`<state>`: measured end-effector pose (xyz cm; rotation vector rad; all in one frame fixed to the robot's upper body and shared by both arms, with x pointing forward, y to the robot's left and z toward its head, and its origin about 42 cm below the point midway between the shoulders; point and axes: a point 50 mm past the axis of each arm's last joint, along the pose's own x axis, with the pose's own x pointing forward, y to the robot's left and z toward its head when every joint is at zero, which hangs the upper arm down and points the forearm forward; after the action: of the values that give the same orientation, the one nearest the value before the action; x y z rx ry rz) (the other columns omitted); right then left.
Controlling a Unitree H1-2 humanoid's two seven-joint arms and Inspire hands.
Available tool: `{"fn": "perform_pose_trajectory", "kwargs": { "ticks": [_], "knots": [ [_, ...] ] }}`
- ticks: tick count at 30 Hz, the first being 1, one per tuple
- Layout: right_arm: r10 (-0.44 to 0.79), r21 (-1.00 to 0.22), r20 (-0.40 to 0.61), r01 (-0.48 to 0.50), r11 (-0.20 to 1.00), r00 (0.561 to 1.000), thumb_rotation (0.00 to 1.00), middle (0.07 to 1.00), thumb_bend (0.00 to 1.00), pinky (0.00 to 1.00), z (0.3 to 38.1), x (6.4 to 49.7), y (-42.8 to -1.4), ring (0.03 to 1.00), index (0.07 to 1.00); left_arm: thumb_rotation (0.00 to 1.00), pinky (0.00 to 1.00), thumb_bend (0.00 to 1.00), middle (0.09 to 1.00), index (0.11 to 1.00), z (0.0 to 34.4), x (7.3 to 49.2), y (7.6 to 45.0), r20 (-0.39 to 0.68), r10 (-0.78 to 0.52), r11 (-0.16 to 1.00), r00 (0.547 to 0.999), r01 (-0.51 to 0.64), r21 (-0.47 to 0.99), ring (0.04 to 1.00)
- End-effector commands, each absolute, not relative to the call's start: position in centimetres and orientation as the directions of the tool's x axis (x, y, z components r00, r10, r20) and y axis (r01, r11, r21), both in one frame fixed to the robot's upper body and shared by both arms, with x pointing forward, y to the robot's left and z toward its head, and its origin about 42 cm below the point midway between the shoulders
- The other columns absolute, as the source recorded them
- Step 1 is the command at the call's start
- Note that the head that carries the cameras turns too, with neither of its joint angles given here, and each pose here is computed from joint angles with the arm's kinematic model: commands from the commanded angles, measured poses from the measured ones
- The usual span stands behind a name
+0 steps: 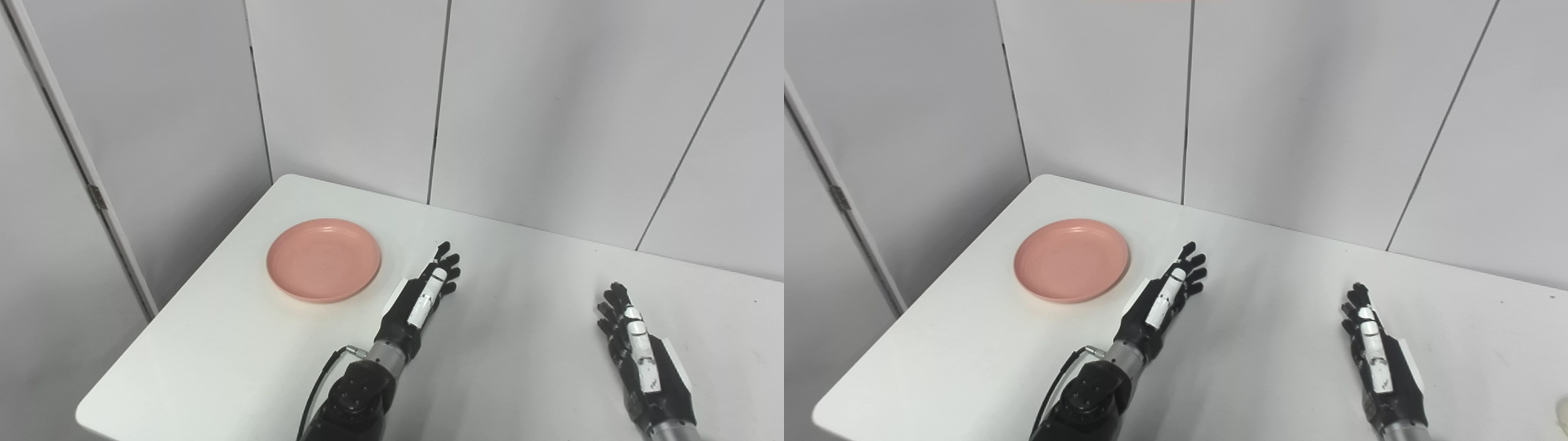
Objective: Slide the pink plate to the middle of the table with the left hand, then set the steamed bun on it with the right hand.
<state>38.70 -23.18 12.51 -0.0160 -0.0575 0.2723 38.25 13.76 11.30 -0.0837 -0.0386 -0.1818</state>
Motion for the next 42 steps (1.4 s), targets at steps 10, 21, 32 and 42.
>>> {"fn": "perform_pose_trajectory", "kwargs": {
  "ticks": [10,21,32,42],
  "knots": [
    [0.24,-0.005,-0.053,-0.24,0.971,0.969,1.0,1.0,0.15,1.0,9.9,37.4,-23.8,1.0,1.0,1.0,0.95,0.49,0.953,0.977,17.3,38.2,13.7,0.187,-0.13,0.98,0.974,0.155,-0.126,0.937],
    [0.248,0.0,-0.055,-0.248,0.969,0.967,1.0,1.0,0.13,1.0,10.0,37.5,-24.1,1.0,1.0,1.0,0.96,0.5,0.927,0.945,24.4,36.2,17.0,0.36,-0.037,0.981,0.932,0.102,-0.163,0.913],
    [0.248,0.0,-0.058,-0.248,0.969,0.967,1.0,1.0,0.14,1.0,9.9,37.7,-24.6,1.0,1.0,1.0,0.92,0.47,0.926,0.938,28.6,33.5,20.0,0.498,0.065,0.985,0.865,0.024,-0.17,0.914],
    [0.245,0.003,-0.052,-0.245,0.969,0.968,1.0,1.0,0.14,1.0,9.8,37.8,-24.8,1.0,1.0,1.0,0.95,0.48,0.95,0.969,29.4,32.8,25.5,0.532,0.242,0.966,0.812,-0.149,-0.211,0.937]
  ]
}}
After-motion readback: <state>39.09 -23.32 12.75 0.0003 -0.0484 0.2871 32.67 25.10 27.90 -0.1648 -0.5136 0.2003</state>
